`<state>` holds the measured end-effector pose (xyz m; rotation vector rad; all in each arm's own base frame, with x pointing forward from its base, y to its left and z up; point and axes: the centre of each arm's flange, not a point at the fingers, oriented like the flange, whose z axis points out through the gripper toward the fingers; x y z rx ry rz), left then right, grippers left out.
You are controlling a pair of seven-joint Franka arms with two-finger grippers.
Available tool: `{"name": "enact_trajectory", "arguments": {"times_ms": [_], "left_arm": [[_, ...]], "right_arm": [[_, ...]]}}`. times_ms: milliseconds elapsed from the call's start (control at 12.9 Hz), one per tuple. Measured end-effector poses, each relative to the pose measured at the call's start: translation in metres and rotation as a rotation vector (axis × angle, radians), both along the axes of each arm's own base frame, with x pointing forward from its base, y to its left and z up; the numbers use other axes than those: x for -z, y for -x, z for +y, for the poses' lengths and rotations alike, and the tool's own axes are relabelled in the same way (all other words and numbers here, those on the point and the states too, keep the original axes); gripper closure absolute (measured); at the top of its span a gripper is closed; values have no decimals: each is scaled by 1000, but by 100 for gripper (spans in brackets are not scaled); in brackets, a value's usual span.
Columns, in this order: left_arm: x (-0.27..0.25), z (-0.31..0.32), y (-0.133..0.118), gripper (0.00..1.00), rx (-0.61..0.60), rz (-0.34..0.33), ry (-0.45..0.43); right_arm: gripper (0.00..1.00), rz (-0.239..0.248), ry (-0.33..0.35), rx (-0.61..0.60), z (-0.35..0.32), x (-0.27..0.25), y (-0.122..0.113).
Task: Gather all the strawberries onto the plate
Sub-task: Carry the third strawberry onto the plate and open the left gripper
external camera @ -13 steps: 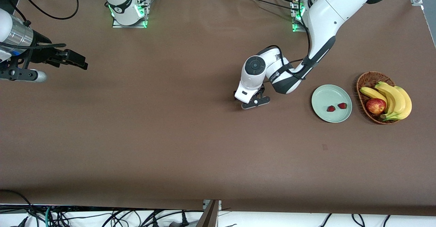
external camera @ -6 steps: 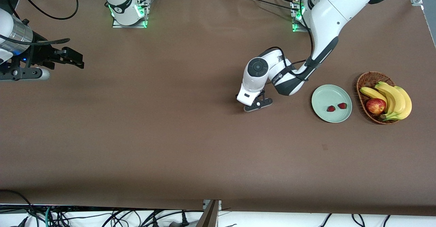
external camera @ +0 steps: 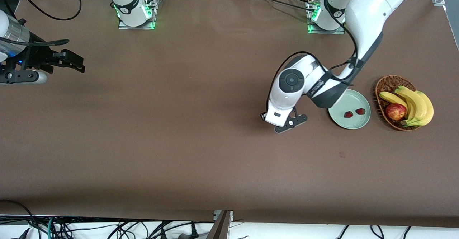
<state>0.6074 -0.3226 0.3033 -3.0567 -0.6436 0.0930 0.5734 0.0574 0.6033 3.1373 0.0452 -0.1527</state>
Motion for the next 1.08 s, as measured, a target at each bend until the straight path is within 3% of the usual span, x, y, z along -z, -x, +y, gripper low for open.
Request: {"name": "enact_trajectory", "arguments": {"times_ms": [310, 542, 774, 1084], "left_arm": [[-49, 117, -45, 67, 137, 82, 89], [-47, 234, -53, 67, 263, 127, 120], [-9, 299, -31, 67, 341, 121, 113], [73, 304, 25, 67, 389, 89, 87]], "right_arm": [[0, -3, -1, -10, 5, 0, 0], [0, -3, -1, -5, 3, 0, 0], [0, -3, -1, -3, 2, 0, 0], [0, -4, -1, -3, 2, 0, 0]]}}
